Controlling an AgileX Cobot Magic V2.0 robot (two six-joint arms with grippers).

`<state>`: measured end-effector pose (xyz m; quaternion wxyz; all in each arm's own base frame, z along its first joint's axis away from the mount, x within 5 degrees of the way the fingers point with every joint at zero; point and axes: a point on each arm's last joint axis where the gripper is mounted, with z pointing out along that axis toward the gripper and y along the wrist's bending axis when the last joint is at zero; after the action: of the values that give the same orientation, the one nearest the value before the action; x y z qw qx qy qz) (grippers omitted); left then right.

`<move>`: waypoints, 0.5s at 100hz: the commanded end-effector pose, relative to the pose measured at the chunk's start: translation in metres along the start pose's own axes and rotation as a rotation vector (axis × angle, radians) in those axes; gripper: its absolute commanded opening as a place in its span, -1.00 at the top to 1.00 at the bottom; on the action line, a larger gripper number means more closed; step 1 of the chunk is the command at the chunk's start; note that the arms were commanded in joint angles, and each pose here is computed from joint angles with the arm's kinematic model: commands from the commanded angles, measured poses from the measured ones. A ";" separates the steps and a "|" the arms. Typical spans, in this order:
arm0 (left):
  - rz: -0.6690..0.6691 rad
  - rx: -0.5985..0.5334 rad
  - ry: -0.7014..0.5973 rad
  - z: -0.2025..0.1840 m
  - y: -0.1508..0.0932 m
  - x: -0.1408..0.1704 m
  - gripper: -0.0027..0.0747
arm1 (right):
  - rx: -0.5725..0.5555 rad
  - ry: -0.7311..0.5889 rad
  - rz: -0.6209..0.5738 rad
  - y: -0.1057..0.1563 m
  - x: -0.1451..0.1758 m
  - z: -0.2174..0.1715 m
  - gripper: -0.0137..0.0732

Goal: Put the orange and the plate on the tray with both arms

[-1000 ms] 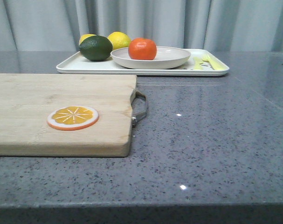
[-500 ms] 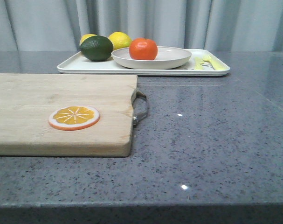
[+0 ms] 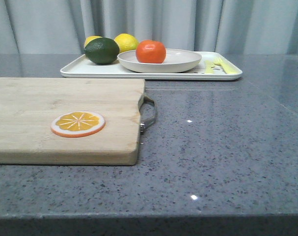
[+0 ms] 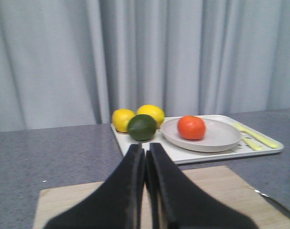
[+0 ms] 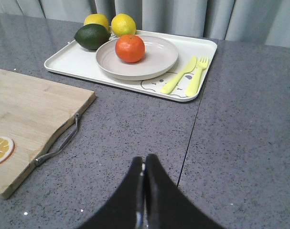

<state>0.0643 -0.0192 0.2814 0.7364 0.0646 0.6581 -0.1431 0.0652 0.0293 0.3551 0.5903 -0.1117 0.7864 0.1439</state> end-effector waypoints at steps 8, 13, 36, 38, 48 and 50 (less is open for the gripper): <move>0.040 -0.140 -0.110 -0.009 0.009 0.001 0.98 | 0.013 -0.087 -0.014 0.000 -0.013 -0.003 0.84; 0.047 -0.179 -0.107 -0.011 0.012 0.008 0.98 | 0.013 -0.087 -0.014 0.000 -0.013 -0.003 0.84; 0.058 -0.278 -0.076 -0.020 0.021 0.047 0.98 | 0.013 -0.087 -0.014 0.000 -0.013 -0.003 0.84; 0.059 -0.281 -0.077 -0.021 0.021 0.048 0.98 | 0.013 -0.087 -0.014 0.000 -0.013 -0.003 0.84; 0.060 -0.299 -0.070 -0.023 0.023 0.059 0.98 | 0.013 -0.087 -0.014 0.000 -0.013 -0.003 0.84; 0.056 -0.300 -0.039 -0.024 0.022 0.062 0.98 | 0.013 -0.087 -0.014 0.000 -0.013 -0.003 0.84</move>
<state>0.0560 -0.0002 0.2122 0.7343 -0.0253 0.6777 -0.0299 0.0652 0.0293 0.3551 0.5903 -0.1116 0.7864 0.1439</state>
